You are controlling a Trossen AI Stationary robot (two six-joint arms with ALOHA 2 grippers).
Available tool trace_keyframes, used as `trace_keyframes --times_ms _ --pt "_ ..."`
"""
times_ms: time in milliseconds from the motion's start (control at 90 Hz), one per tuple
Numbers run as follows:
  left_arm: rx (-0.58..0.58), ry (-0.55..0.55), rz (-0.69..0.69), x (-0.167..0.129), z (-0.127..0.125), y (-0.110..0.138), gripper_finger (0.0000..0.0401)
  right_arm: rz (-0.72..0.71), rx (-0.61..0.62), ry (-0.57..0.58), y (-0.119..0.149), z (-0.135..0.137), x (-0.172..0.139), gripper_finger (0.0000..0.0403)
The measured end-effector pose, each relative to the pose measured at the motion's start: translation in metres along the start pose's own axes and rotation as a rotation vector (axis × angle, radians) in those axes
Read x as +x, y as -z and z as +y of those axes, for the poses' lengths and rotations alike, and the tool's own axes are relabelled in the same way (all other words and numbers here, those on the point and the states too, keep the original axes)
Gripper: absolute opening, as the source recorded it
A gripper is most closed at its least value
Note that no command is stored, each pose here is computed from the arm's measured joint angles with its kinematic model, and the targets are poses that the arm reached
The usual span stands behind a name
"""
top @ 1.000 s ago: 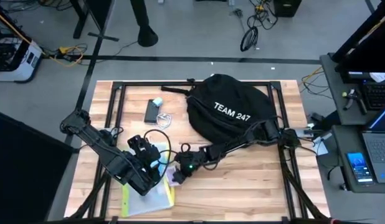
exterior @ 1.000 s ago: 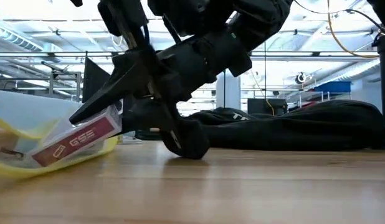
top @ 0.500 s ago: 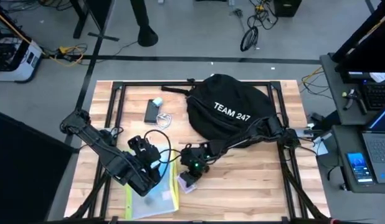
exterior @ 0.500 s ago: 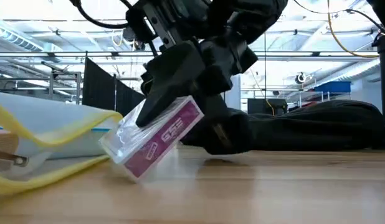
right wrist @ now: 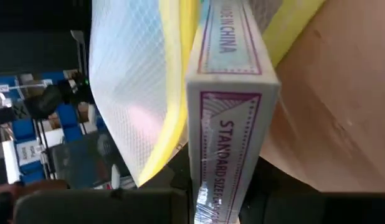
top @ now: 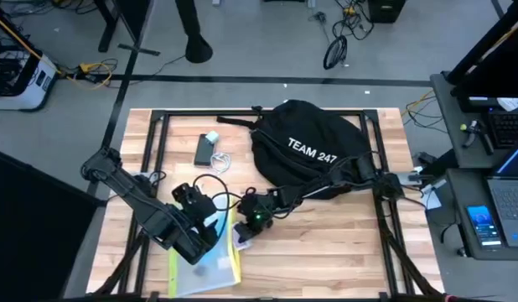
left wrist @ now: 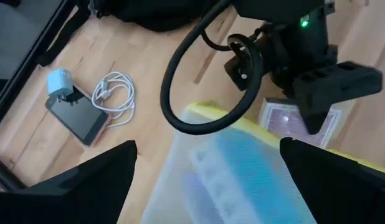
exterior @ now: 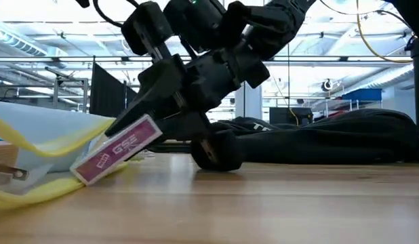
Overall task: Unpack backpack
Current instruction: Put the game card into the green zip bag
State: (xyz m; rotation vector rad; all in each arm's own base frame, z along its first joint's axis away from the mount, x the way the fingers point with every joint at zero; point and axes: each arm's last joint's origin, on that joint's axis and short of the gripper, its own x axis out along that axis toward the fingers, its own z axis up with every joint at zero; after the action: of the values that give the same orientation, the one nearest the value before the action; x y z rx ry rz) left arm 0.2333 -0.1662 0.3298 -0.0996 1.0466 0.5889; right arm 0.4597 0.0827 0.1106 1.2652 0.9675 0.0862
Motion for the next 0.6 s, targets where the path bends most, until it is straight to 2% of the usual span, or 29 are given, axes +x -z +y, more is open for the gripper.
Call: trace_keyframes --times_ms 122,233,600 --pt "-0.013 0.017 -0.008 0.000 -0.002 -0.001 0.0384 -0.073 -0.034 -0.064 -0.002 0.006 0.002 0.0051" --pt "-0.012 0.016 -0.008 0.000 -0.002 -0.001 0.0384 -0.132 -0.113 -0.091 -0.001 0.011 0.004 0.0054" --pt "-0.016 0.012 -0.009 0.001 -0.001 -0.002 0.0384 -0.154 -0.136 -0.113 0.007 0.011 0.017 0.0132"
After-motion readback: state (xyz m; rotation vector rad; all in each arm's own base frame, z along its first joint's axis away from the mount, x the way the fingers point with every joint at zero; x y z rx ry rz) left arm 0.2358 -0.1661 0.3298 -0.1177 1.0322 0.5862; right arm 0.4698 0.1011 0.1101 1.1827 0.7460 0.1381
